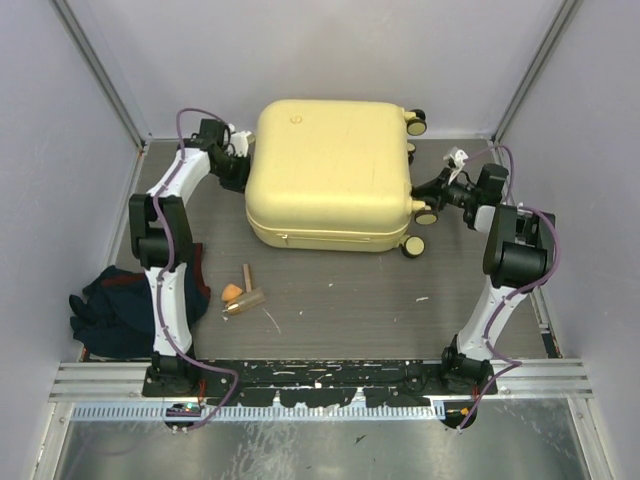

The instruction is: Pack the luggage

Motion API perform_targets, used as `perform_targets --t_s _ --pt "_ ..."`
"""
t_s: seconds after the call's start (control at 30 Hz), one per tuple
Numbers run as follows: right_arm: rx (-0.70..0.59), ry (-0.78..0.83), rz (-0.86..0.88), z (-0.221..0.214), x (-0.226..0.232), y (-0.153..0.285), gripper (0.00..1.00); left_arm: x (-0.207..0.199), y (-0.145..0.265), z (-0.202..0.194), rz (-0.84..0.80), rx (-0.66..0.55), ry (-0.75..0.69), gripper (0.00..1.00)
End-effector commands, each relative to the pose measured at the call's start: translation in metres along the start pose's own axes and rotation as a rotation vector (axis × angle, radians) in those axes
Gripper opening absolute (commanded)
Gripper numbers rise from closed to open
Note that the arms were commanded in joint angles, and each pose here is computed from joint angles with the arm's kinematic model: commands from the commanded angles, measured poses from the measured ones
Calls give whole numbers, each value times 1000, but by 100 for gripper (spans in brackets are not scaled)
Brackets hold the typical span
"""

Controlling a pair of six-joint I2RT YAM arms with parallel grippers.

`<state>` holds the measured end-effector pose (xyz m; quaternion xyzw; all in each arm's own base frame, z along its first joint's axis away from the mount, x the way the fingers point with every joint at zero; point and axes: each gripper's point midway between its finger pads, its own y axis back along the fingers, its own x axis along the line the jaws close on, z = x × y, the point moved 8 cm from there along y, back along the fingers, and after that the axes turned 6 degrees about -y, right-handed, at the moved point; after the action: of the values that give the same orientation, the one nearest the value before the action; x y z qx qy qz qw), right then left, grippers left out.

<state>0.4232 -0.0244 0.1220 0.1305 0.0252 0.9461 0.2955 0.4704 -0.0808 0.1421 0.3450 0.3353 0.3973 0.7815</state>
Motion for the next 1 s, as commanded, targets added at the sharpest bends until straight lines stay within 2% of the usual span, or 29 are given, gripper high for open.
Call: perform_targets --t_s 0.0,0.17,0.33,0.47,0.53,0.67,0.73,0.8,0.97 --pt "-44 50 -14 29 3 -18 1 43 -5 -3 83 -1 -127 11" --pt "-38 20 35 25 35 -28 1 51 38 29 118 -180 -29 55" --pt "-39 -13 42 19 51 -32 1 63 97 52 233 -326 12 86" --pt "-39 -2 63 22 69 -37 1 65 146 61 304 -439 38 87" --pt "-37 -1 77 22 79 -40 1 58 163 62 312 -469 -1 87" --pt "-28 -4 100 19 103 -45 1 39 190 65 291 -526 -49 99" --pt "-22 -6 102 17 114 -47 1 25 201 66 243 -546 -74 98" --pt "-20 3 110 17 125 -49 1 2 208 66 173 -557 -149 98" --pt "-14 -13 108 15 144 -52 1 -89 208 52 -165 -485 -510 98"
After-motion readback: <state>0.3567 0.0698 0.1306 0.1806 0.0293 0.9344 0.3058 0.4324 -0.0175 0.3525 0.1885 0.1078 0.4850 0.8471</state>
